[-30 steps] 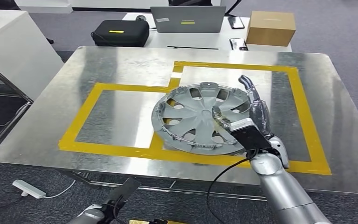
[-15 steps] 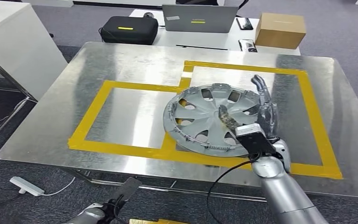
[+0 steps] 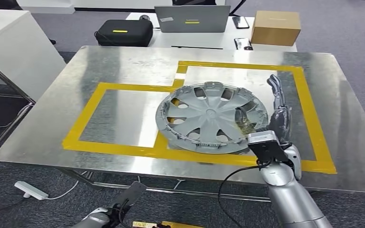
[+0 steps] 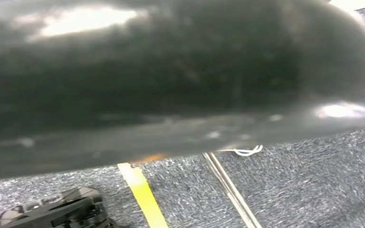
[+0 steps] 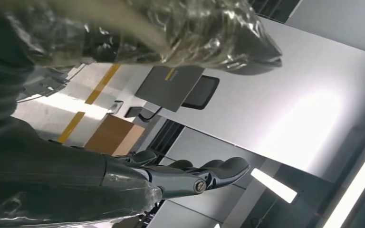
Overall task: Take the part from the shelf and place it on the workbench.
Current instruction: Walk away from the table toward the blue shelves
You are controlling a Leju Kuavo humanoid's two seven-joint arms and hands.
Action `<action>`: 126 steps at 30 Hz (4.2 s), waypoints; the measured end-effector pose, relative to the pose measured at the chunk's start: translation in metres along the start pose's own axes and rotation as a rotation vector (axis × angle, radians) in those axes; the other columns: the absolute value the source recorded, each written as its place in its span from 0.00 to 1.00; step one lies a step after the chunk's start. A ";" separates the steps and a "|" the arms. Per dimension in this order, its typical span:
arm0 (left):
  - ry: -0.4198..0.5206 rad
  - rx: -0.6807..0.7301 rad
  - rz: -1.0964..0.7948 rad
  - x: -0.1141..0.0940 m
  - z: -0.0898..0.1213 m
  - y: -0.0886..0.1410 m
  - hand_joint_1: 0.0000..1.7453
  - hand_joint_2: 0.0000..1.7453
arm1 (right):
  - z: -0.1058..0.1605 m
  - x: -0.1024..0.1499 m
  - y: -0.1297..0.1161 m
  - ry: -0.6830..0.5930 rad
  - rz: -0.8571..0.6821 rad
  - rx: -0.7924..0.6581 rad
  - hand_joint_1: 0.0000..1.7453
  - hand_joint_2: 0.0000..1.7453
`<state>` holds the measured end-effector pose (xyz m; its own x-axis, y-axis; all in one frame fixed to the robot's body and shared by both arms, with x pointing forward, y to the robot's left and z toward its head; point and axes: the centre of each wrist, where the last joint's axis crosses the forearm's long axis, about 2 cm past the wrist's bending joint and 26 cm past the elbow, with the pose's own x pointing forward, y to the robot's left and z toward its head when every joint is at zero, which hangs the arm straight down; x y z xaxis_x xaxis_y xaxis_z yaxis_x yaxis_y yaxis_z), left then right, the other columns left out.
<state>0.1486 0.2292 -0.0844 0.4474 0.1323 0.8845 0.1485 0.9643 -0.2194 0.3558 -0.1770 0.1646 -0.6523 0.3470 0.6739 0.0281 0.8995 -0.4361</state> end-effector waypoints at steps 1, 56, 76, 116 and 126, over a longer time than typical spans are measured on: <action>-0.002 -0.001 0.001 0.000 0.000 0.000 0.00 0.00 | 0.000 0.000 0.000 0.000 0.000 0.000 0.00 0.00; -0.014 -0.024 0.011 0.004 -0.005 -0.005 0.00 0.00 | -0.006 0.002 -0.004 -0.016 -0.001 -0.001 0.00 0.00; -0.012 -0.026 0.011 0.003 -0.004 -0.006 0.00 0.00 | -0.001 -0.001 -0.001 0.001 -0.005 0.012 0.00 0.00; -0.001 -0.037 0.005 -0.001 -0.001 -0.007 0.00 0.00 | 0.001 -0.003 0.001 0.014 -0.010 0.026 0.00 0.00; 0.000 -0.036 0.005 -0.001 0.000 -0.007 0.00 0.00 | 0.003 -0.004 0.001 0.017 -0.011 0.027 0.00 0.00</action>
<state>0.1471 0.2226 -0.0839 0.4482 0.1368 0.8834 0.1784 0.9547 -0.2383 0.3562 -0.1777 0.1599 -0.6397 0.3421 0.6883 0.0004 0.8957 -0.4447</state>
